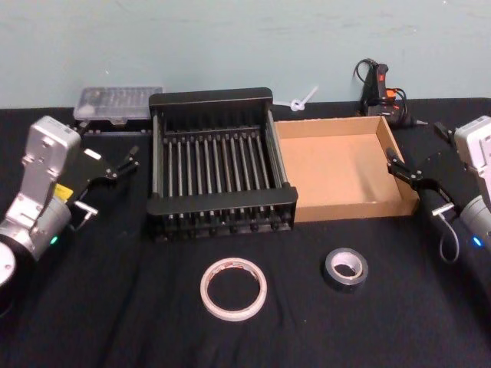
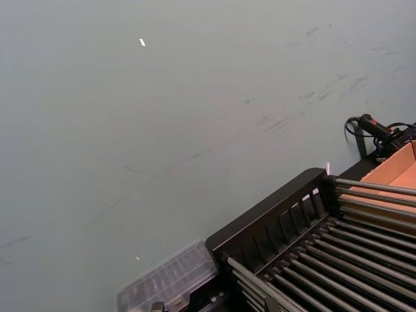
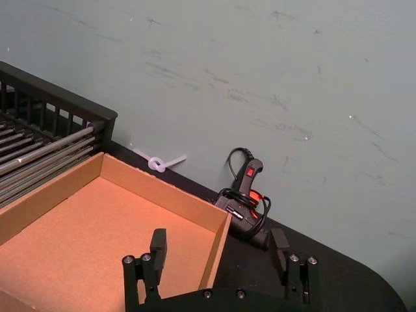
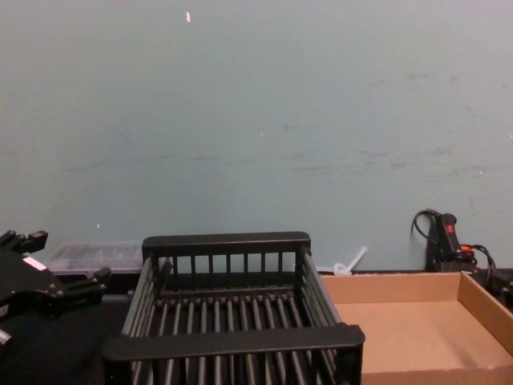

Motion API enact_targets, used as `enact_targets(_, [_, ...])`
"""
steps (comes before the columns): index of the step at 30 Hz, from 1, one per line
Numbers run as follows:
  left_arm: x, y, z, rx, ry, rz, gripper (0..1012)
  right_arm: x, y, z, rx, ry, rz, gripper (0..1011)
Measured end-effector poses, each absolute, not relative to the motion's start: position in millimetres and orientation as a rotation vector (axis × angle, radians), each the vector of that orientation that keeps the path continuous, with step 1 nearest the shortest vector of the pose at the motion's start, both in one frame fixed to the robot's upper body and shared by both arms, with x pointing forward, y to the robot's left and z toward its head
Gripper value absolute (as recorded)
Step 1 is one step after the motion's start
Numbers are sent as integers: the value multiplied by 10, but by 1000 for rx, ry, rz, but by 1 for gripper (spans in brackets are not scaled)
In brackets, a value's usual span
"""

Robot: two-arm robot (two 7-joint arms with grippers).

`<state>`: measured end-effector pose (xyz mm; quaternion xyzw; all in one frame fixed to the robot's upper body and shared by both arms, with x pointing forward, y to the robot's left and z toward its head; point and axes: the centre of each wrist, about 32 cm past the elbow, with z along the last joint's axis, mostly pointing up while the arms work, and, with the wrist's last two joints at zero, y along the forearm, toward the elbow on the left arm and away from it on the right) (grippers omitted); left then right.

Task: Pick up the white tape and place it into the black box , Pick up the silver tape and place it into the brown box.

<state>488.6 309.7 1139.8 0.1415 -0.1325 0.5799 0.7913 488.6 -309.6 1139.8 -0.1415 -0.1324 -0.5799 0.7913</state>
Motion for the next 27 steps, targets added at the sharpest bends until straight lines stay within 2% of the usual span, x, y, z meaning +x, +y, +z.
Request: enact_targets(27, [4886,3097,11398,305,-285,1248,1001,4886,-3097,11398,-304,-285,-1248,1002])
